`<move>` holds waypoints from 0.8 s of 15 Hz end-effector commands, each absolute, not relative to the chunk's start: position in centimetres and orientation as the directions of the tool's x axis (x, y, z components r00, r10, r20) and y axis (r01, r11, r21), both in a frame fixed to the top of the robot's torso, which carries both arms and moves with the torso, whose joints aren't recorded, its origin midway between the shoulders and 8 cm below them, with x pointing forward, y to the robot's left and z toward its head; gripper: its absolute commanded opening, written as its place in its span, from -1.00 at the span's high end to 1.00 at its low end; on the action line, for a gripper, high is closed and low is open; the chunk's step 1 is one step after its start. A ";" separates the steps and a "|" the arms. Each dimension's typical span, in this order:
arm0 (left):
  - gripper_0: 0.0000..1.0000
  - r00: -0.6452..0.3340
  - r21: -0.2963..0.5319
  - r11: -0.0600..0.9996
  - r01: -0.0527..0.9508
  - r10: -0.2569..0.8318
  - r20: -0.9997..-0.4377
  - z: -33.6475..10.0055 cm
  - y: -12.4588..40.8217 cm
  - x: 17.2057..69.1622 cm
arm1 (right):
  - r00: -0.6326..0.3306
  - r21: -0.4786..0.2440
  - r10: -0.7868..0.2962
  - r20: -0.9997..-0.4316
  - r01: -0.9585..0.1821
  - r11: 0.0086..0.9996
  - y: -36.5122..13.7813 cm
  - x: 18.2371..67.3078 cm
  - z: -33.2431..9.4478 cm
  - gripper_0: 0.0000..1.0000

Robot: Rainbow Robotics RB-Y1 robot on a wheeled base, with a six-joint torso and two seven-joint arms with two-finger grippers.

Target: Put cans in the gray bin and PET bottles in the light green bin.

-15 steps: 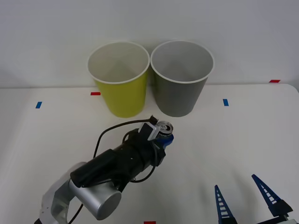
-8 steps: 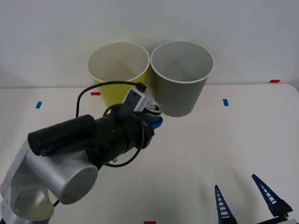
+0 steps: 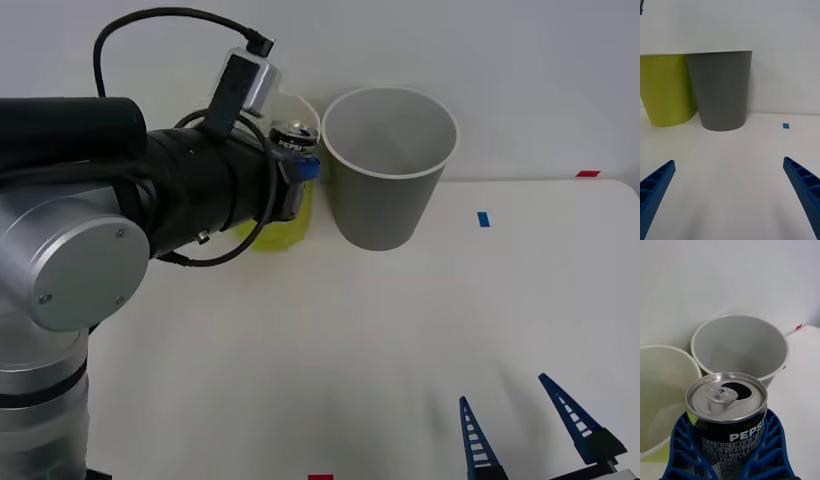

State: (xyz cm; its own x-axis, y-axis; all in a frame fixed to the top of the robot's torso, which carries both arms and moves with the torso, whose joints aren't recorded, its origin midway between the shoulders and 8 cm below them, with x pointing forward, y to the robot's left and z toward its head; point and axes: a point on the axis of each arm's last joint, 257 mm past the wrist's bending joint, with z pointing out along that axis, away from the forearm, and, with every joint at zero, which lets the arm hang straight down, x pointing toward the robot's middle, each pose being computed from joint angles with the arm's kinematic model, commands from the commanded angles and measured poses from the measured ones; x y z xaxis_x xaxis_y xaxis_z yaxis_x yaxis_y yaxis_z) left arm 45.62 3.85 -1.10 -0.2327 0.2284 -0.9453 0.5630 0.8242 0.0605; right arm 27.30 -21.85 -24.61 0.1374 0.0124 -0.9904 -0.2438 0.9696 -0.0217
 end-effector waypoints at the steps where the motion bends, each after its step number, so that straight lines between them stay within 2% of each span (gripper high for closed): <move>1: 1.00 -0.215 0.024 0.849 0.528 0.161 -0.963 3.5 2.8 48.1 | 0.137 -0.022 0.012 -0.990 -0.244 0.970 -21.9 27.3 -24.6 -1.00; 3: 1.00 -0.185 0.047 0.855 0.517 0.166 -0.969 6.0 2.0 50.3 | 0.137 -0.022 0.012 -0.990 -0.244 0.970 -21.9 27.3 -24.6 -1.00; 6: 1.00 -0.130 0.031 0.838 0.544 0.120 -0.984 8.1 -0.5 53.2 | 0.137 -0.022 0.012 -0.990 -0.244 0.970 -21.9 27.3 -24.6 -1.00; 9: 1.00 -0.071 0.049 0.827 0.560 0.107 -0.992 8.2 -3.3 55.2 | 0.137 -0.022 0.012 -0.990 -0.244 0.970 -21.9 27.3 -24.6 -1.00; 12: 1.00 -0.031 0.021 0.805 0.593 0.049 -0.998 7.8 -6.6 56.9 | 0.137 -0.022 0.012 -0.990 -0.244 0.970 -21.9 27.3 -24.6 -1.00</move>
State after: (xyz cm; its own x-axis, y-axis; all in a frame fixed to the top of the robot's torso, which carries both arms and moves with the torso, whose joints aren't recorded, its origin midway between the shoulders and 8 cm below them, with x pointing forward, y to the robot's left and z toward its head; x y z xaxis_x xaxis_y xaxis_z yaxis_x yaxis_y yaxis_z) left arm 56.29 -4.71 8.28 -0.0436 0.0685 -0.9967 0.5737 0.8185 0.0312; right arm 27.30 -21.85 -24.61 0.1374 0.0124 -0.9904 -0.2438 0.9696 -0.0217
